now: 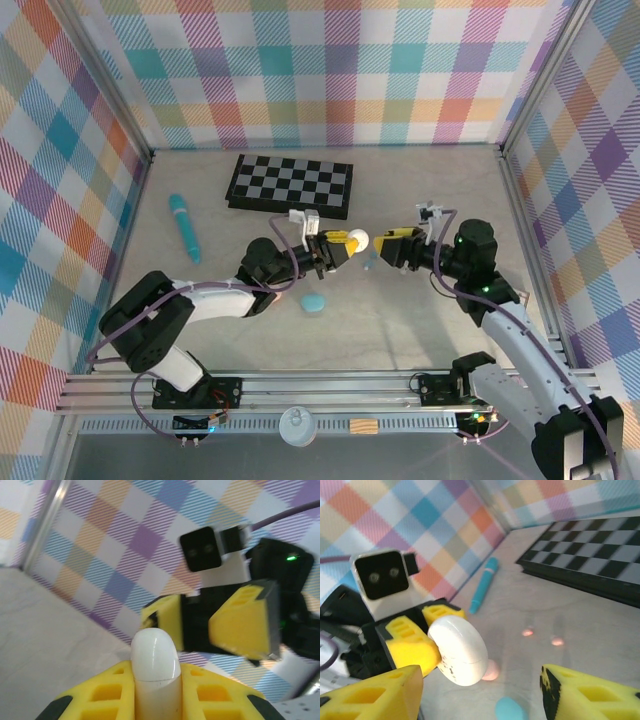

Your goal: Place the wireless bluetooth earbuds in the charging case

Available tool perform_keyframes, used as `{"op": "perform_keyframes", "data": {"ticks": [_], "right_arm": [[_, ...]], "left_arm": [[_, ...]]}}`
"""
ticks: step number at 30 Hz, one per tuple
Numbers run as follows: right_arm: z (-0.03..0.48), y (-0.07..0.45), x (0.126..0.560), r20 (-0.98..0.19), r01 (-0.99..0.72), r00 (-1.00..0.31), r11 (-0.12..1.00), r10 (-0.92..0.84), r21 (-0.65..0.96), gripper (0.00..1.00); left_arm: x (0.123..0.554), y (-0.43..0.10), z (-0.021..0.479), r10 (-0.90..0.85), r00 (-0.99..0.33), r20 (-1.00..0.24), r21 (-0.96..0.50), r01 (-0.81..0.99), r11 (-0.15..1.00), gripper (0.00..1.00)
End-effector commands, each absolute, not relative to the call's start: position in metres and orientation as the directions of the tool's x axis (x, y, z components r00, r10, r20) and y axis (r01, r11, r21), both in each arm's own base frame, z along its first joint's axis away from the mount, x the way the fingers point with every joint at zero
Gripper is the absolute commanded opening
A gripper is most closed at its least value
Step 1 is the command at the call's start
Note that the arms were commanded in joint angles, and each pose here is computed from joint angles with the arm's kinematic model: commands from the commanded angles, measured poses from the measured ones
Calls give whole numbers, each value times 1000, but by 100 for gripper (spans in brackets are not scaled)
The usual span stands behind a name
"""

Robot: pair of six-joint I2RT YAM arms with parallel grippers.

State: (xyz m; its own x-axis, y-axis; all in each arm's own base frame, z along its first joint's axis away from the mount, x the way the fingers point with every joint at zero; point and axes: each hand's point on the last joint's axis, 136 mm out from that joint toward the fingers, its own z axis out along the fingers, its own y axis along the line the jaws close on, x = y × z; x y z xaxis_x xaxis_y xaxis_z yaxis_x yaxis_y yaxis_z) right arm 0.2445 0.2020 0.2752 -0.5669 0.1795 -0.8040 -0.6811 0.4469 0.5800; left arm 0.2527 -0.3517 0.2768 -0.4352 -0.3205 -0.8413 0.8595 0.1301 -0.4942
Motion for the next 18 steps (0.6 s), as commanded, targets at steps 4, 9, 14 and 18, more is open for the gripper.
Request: {"op": "perform_keyframes", "data": {"ticks": [4,9,14,18], "right_arm": [[310,218,212,-868,-838,-479,226,134,497,55],[313,220,208,-872,-850,-476,194,112,489,44],[316,222,211,-864,-844,-491,186,113,504,33],[317,223,212,-864,-844,-490,185,112,503,29]], "left_arm": [[227,-353,327,-338,-449,-827,-455,888,-66,11],[223,-351,337,-349,-425,-835,-428,901,-72,11],[220,-353,337,-335,-441,-833,-435,895,-96,11],[216,-352,338,-329,-440,-836,-430,897,-107,11]]}}
